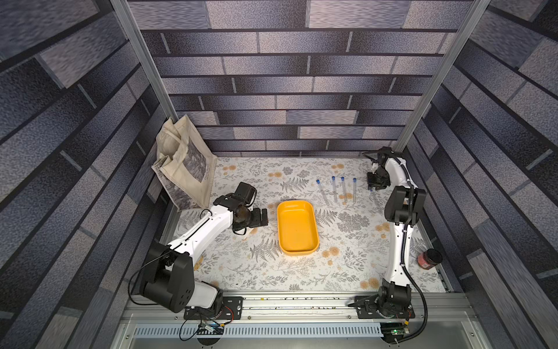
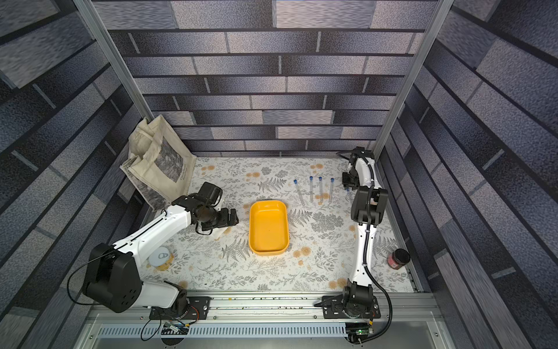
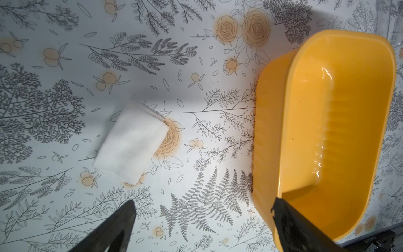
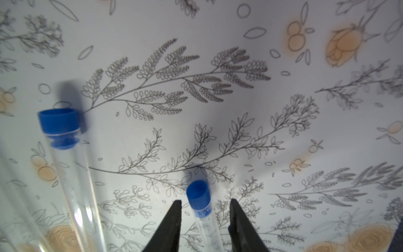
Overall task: Wipe the exteriors of test tubes
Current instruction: Pick up the test tube at the center of the board.
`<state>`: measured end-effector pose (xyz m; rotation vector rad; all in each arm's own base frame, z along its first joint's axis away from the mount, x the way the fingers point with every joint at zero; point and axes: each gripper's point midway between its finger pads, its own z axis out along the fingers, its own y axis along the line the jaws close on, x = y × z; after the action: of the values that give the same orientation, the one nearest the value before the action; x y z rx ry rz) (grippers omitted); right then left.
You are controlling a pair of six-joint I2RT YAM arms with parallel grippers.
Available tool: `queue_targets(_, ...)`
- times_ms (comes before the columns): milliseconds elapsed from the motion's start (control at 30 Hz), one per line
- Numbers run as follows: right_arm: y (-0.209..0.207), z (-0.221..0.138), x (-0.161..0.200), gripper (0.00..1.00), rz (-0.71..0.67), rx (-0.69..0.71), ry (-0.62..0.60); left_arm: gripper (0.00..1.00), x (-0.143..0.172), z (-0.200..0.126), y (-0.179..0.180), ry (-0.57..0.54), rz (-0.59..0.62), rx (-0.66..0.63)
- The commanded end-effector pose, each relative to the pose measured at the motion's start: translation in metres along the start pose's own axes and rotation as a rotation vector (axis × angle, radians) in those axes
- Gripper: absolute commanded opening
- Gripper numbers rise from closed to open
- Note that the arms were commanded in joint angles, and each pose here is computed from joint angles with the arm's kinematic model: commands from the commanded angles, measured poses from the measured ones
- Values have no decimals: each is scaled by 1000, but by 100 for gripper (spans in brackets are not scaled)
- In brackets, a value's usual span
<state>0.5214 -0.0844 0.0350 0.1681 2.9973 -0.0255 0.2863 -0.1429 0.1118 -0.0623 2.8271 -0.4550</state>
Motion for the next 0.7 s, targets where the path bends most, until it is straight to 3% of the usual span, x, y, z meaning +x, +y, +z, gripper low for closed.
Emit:
queue_targets(0, 0, 8, 7, 37, 5, -9, 42, 100, -1, 4, 2, 4, 1, -1)
queue_targets(667, 1, 23, 11, 21, 10, -13, 71, 100, 1, 12, 3, 24, -5, 0)
